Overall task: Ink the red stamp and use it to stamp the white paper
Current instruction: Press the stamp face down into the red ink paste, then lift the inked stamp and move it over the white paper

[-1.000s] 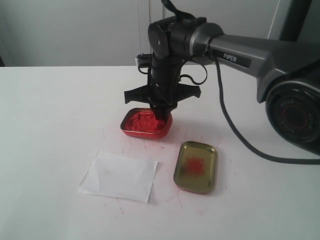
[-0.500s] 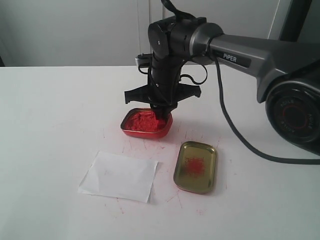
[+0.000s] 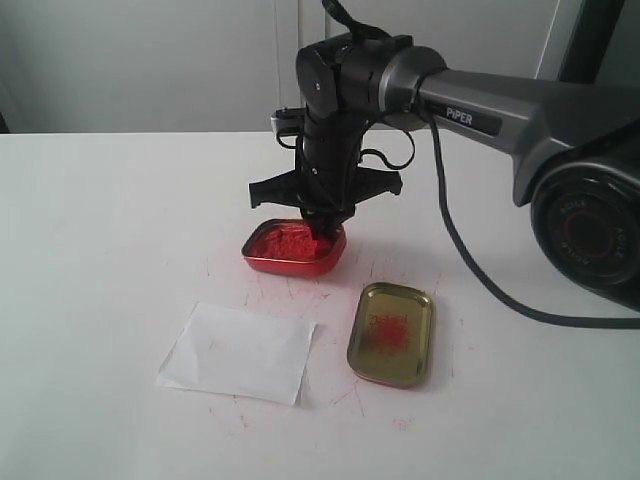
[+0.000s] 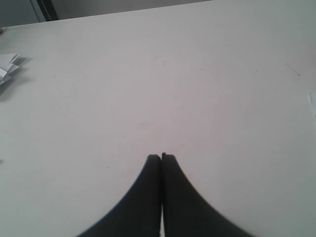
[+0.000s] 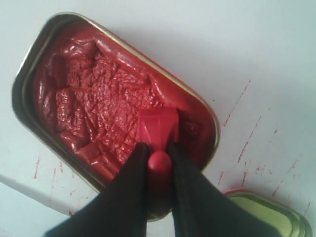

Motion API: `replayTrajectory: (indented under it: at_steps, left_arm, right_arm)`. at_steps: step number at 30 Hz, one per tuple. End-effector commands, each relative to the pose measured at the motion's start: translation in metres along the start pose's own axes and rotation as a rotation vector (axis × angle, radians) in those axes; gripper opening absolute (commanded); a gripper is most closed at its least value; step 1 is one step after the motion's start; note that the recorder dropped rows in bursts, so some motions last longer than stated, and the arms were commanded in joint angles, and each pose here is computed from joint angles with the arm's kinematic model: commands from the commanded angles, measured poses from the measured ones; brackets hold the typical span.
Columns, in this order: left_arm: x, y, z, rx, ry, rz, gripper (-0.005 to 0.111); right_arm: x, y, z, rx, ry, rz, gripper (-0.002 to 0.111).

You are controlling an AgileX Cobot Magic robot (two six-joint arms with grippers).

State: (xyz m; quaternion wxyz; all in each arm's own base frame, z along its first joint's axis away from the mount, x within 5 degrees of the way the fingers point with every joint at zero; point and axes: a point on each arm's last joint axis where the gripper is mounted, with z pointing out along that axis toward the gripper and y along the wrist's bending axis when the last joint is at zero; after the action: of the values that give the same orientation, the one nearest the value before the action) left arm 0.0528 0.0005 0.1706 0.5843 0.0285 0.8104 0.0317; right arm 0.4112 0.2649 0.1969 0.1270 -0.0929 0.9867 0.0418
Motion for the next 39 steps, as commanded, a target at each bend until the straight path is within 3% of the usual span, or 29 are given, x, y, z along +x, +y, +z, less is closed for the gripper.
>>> replayTrajectory:
  at_steps: [1, 25, 39]
  left_arm:
    - [0.0, 0.0, 0.0, -0.003, -0.002, -0.003, 0.0]
    - [0.0, 0.0, 0.0, -0.004, -0.002, -0.003, 0.0]
    - [0.001, 0.003, 0.0, -0.058, 0.003, -0.021, 0.0]
  right_arm:
    - [0.002, -0.004, -0.001, 0.027, 0.031, -0.01, 0.0]
    - [0.0, -0.009, 0.002, 0.084, 0.005, -0.054, 0.0]
    - [0.025, 0.047, -0.027, 0.003, -0.003, -0.233, 0.0]
